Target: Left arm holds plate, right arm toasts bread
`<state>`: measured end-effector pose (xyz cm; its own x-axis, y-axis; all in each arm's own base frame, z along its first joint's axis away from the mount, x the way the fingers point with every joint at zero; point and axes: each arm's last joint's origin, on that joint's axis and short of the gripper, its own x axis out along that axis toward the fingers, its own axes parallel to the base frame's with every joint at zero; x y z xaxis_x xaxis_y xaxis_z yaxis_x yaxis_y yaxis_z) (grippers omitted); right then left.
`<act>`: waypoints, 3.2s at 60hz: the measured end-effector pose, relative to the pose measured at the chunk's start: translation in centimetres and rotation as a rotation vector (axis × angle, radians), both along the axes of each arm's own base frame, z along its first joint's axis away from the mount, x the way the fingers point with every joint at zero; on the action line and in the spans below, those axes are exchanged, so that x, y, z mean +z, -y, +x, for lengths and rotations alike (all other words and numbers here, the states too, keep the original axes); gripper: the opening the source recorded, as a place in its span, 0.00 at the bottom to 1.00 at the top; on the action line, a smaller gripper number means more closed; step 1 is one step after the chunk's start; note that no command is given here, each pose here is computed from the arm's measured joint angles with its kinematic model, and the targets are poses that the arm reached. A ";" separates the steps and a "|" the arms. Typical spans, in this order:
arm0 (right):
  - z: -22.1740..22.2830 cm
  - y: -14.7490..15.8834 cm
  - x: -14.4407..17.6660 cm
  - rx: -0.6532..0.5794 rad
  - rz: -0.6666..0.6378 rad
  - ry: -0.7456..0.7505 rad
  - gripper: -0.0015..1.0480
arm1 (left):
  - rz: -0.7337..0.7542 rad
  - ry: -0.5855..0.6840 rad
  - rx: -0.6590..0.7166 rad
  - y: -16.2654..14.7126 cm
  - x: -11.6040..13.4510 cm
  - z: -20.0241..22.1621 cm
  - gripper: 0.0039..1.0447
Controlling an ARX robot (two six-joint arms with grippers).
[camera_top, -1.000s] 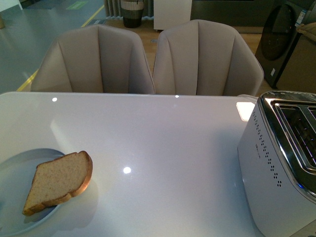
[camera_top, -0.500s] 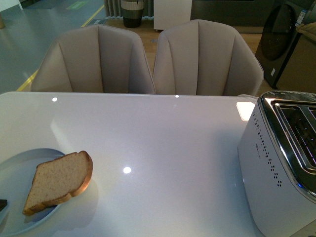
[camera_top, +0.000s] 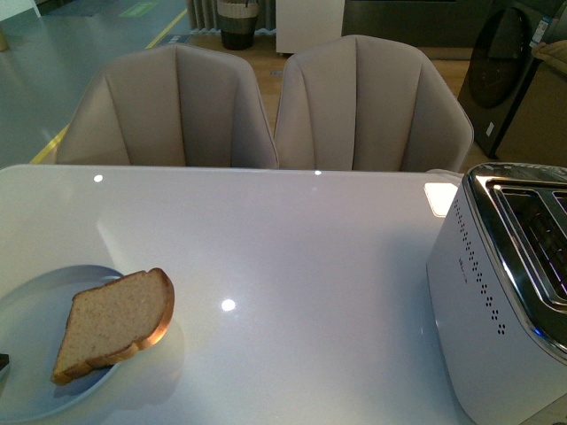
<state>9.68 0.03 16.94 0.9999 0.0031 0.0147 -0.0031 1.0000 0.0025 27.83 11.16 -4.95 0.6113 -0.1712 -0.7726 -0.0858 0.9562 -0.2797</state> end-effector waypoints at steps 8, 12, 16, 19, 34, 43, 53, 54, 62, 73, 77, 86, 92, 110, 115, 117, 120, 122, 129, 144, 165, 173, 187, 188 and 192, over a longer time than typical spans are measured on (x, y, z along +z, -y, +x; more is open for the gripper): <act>0.0 0.0 0.0 0.000 0.000 0.000 0.92 | -0.050 -0.018 0.028 0.1 -0.1 0.0 0.09; 0.0 0.0 0.0 0.000 0.000 0.000 0.92 | -0.088 -0.020 0.042 0.1 0.0 0.0 0.03; 0.0 0.0 0.0 0.000 0.000 0.000 0.92 | -0.111 -0.027 0.053 0.2 0.0 0.0 0.03; 0.0 0.0 0.0 0.000 0.000 0.000 0.92 | -0.129 -0.034 0.062 0.2 0.1 0.0 0.03; 0.0 0.0 0.0 0.000 0.000 0.000 0.92 | -0.215 -0.088 0.138 0.3 2.5 -0.7 0.03; 0.0 0.0 0.0 0.000 0.000 0.000 0.92 | -0.254 -0.051 0.169 0.4 5.5 -0.5 0.03; 0.0 0.0 0.0 0.000 0.000 0.000 0.92 | -0.295 0.002 0.175 1.4 10.1 -0.5 0.03; 0.0 0.0 0.0 0.000 0.000 0.000 0.92 | -0.296 0.004 0.175 1.5 10.3 -0.5 0.03; 0.0 0.0 0.0 0.000 0.000 0.000 0.92 | -0.315 0.029 0.157 3.1 13.4 -0.5 0.03; 0.0 0.0 0.0 0.000 0.000 0.000 0.92 | -0.321 0.073 0.120 5.9 17.2 -0.4 0.03; 0.0 0.0 0.0 0.000 0.000 0.000 0.92 | -0.325 0.083 0.108 7.3 18.5 -0.5 0.03; 0.0 0.0 0.0 0.000 0.000 0.000 0.92 | -0.333 0.087 0.088 10.3 20.7 -0.9 0.03; 0.0 0.0 0.0 0.000 0.000 0.000 0.92 | -0.343 0.095 0.063 12.7 22.2 -1.1 0.03; 0.0 0.0 0.0 0.000 0.000 0.000 0.92 | -0.369 0.077 0.001 18.7 24.0 -1.8 0.03; 0.0 0.0 0.0 0.000 0.000 0.000 0.92 | -0.377 0.071 -0.012 19.8 24.1 -1.9 0.03; 0.0 0.0 0.0 0.000 0.000 0.000 0.92 | -0.383 0.066 -0.019 20.4 24.2 -1.9 0.03; 0.0 0.0 0.0 0.000 0.000 0.000 0.92 | -0.386 0.060 -0.030 21.1 24.2 -2.0 0.03; 0.0 0.0 0.0 0.000 0.000 0.000 0.92 | -0.390 0.057 -0.033 21.5 24.3 -2.1 0.03; 0.0 0.0 0.0 0.000 0.000 0.000 0.92 | -0.394 0.048 -0.043 22.3 24.2 -2.3 0.03; 0.0 0.0 0.0 0.000 0.000 0.000 0.92 | -0.396 0.048 -0.035 22.4 24.3 -2.3 0.03; 0.0 0.0 0.0 0.000 0.000 0.000 0.92 | -0.395 0.048 -0.034 22.4 24.3 -2.3 0.03; 0.0 0.0 0.0 0.000 0.000 0.000 0.92 | -0.395 0.048 -0.034 22.4 24.3 -2.3 0.03; 0.0 0.0 0.0 0.000 0.000 0.000 0.92 | -0.395 0.048 -0.034 22.4 24.3 -2.3 0.03; 0.0 0.0 0.0 0.000 0.000 0.000 0.92 | -0.395 0.048 -0.034 22.4 24.3 -2.3 0.03; 0.0 0.0 0.0 -0.001 0.003 -0.003 0.92 | -0.395 0.048 -0.034 22.4 24.3 -2.3 0.03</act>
<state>9.69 0.03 16.94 0.9999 0.0023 0.0120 -0.0024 1.0000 0.0055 25.54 -11.27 19.31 0.6339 -0.4705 -0.6139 -0.0338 0.7761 -0.6298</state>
